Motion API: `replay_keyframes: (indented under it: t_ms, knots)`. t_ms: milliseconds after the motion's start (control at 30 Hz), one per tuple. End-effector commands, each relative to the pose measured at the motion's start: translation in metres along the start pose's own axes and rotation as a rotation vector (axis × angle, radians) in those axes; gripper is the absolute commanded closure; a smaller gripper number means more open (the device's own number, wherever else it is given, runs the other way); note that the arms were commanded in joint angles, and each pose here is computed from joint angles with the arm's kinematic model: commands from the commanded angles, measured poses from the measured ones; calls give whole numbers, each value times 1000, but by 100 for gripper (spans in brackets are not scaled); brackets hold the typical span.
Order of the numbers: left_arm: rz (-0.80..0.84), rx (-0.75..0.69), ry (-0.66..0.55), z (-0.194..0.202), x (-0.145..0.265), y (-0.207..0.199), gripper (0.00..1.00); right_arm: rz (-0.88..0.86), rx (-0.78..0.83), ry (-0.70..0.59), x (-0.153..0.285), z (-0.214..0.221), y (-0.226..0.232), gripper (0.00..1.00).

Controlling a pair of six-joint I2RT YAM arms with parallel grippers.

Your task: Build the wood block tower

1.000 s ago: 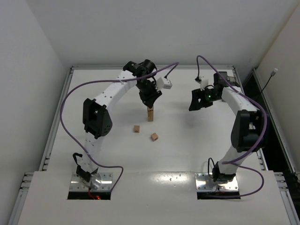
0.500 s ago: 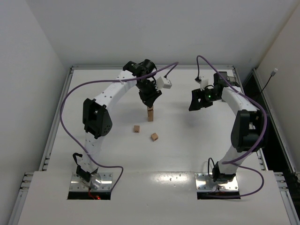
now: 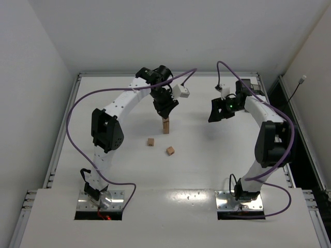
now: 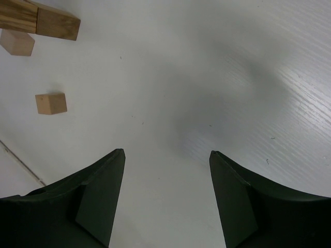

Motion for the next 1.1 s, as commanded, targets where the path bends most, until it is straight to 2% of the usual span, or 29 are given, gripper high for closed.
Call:
replay_keyframes:
  t_ms: [0, 100, 167, 267, 367, 500, 633, 733, 767, 800, 833, 867, 967, 1000, 1067]
  knots:
    - [15, 7, -25, -3, 1, 2, 66, -1, 23, -54, 3, -17, -6, 37]
    - [15, -2, -25, -4, 1, 2, 66, -5, 17, -48, 3, -15, -5, 37]
    - [20, -6, -37, -5, 4, 0, 63, -5, 17, -48, 3, -15, -5, 37]
    - [25, -10, -49, -7, 8, -3, 49, -5, 17, -48, 3, -15, -5, 37]
    - [-1, 9, -73, -11, 12, -2, 45, -5, 17, -48, 3, -15, -5, 37]
    - [-52, -16, -210, -27, 53, -6, 39, -5, 17, -48, 1, -14, -5, 37]
    - [-81, 13, -283, -23, 78, -5, 39, -2, 14, -54, 4, -15, -4, 37]
    - [-98, 37, -323, -2, 99, -14, 39, 10, 19, -56, 6, -16, -4, 37]
    - [-91, 64, -312, 16, 90, -10, 39, 10, 19, -56, 6, -16, -4, 37]
    - [-109, 52, -374, 24, 113, -24, 37, 10, 19, -56, 6, -16, -4, 37]
    - [-110, 51, -376, 34, 113, -29, 37, 10, 19, -56, 6, -16, -4, 37]
    - [-122, 50, -342, 62, 107, -34, 36, 18, 18, -51, 6, -16, -5, 37]
    - [-138, 47, -264, 100, 86, -44, 36, 14, 13, -45, 5, -13, -4, 37]
    - [-106, 60, -199, 125, 64, -49, 36, 14, 13, -45, 5, -13, -4, 37]
    - [-132, 43, -230, 137, 60, -52, 36, 14, 13, -45, 5, -13, -4, 37]
Point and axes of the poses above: each gripper's point midway between its finger pads, its own x axis back along the fingers, its own y axis along the line the jaws close on, z = x × y, the point moved 5 cm from there along x, back along the fingers, and after that the axes turned 13 degrees about x, right-handed, at the moved point
